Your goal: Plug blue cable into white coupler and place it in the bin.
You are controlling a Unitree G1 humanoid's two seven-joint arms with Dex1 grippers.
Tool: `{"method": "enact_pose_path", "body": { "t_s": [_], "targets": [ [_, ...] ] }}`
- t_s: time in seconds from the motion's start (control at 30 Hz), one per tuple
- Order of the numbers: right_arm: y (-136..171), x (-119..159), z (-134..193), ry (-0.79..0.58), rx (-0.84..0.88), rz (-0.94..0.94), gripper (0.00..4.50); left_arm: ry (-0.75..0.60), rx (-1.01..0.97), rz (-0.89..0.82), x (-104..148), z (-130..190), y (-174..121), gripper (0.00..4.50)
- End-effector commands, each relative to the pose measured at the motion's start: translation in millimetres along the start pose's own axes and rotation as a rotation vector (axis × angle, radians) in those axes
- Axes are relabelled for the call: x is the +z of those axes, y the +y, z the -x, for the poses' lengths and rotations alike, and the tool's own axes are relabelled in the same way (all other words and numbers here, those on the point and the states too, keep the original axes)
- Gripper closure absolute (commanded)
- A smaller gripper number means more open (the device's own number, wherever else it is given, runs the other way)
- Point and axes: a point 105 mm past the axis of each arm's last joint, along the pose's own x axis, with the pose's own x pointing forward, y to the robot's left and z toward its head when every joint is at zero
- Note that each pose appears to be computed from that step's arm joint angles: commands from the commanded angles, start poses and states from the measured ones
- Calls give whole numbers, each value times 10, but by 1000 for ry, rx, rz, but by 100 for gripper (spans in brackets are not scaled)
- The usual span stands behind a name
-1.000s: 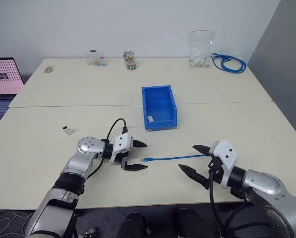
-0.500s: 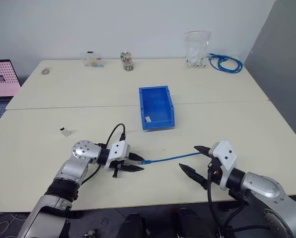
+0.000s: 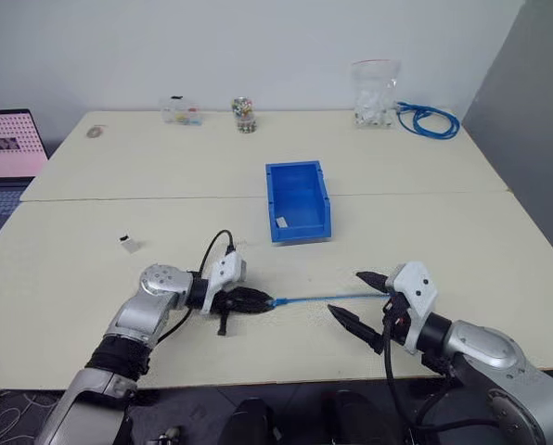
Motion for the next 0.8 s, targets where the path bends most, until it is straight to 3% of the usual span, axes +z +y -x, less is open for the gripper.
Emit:
{"method": "enact_pose_path", "body": {
  "t_s": [0.03, 0.13, 0.4, 0.77, 0.8],
  "targets": [
    [110, 35, 142, -35, 102, -357, 0, -149, -139, 319, 514, 22, -339, 428],
    [278, 61, 252, -52, 263, -655, 0, -211, -231, 459, 688, 16, -539, 428],
    [329, 276, 43, -129, 403, -963, 0, -212, -365, 570, 659, -37, -915, 428],
    [516, 333, -129, -110, 472, -962, 0, -237, -375, 599, 686, -35, -952, 428],
    [509, 332, -141, -111, 469, -962, 18, -231, -382, 602, 675, -29, -966, 428]
  ]
}}
